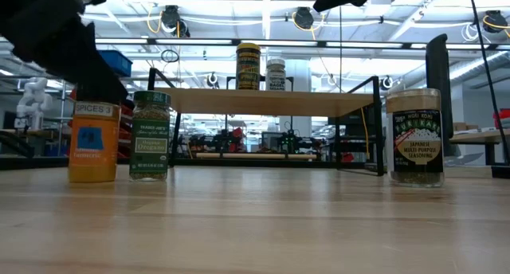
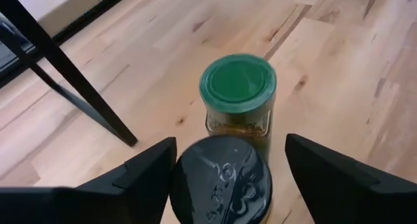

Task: Shelf spices
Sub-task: Remove the orange seasoning bottle from the shelf, then remove the white seasoning bottle from the shelf

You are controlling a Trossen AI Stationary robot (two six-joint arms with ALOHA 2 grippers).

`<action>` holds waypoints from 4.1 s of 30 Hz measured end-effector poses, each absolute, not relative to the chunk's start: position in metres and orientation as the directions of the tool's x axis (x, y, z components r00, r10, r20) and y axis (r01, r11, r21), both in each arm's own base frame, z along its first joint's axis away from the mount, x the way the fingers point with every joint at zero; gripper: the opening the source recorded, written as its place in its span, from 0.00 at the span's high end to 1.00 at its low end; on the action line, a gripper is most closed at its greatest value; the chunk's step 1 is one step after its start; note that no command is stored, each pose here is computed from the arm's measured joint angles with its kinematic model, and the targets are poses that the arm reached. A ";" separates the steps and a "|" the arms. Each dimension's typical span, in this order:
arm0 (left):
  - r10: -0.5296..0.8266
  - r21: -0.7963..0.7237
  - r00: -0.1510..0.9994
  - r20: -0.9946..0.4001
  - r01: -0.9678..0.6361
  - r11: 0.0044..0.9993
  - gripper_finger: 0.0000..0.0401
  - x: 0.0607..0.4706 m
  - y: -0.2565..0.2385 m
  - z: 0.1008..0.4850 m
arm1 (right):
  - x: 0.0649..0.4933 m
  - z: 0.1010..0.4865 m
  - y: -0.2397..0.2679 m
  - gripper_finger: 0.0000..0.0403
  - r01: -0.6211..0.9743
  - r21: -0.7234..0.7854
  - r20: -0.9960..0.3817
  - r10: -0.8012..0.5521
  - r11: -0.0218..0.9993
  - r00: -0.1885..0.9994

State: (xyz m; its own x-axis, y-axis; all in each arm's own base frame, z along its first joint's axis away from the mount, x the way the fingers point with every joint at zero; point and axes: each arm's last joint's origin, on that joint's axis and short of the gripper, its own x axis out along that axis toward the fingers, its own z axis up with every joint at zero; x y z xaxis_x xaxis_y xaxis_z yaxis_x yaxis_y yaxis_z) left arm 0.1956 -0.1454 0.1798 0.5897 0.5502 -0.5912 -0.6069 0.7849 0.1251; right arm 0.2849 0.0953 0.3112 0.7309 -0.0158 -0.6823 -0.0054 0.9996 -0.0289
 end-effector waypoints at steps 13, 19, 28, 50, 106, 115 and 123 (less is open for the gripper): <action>0.499 0.074 0.691 -0.522 -0.547 0.834 0.22 0.181 -0.131 0.226 | 0.296 0.318 0.077 0.28 0.036 -0.099 -0.609 -0.089 0.994 0.788; 0.571 0.051 0.713 -0.407 -0.606 0.794 0.22 0.177 -0.113 0.248 | 0.306 0.324 0.045 0.28 0.115 -0.247 -0.542 -0.235 0.962 0.807; 0.576 0.146 0.733 -0.362 -0.566 0.811 0.23 0.179 -0.097 0.269 | 0.315 0.333 -0.031 0.28 0.159 -0.239 -0.475 -0.258 0.958 0.841; 0.689 0.388 0.687 -0.230 -0.584 0.712 0.23 0.190 -0.035 0.344 | 0.272 0.441 -0.157 0.23 0.122 -0.077 -0.308 -0.140 0.990 0.941; 0.565 0.370 0.778 -0.274 -0.457 0.809 0.23 0.195 -0.039 0.344 | 0.322 0.320 -0.230 0.20 -0.014 -0.022 -0.659 -0.004 1.000 0.752; 0.565 0.370 0.778 -0.274 -0.457 0.809 0.23 0.195 -0.039 0.344 | 0.321 0.319 -0.229 0.46 -0.011 0.002 -0.677 0.010 1.000 0.736; 0.565 0.370 0.778 -0.274 -0.458 0.809 0.23 0.195 -0.039 0.344 | 0.322 0.319 -0.227 0.55 -0.004 0.020 -0.676 0.017 1.000 0.737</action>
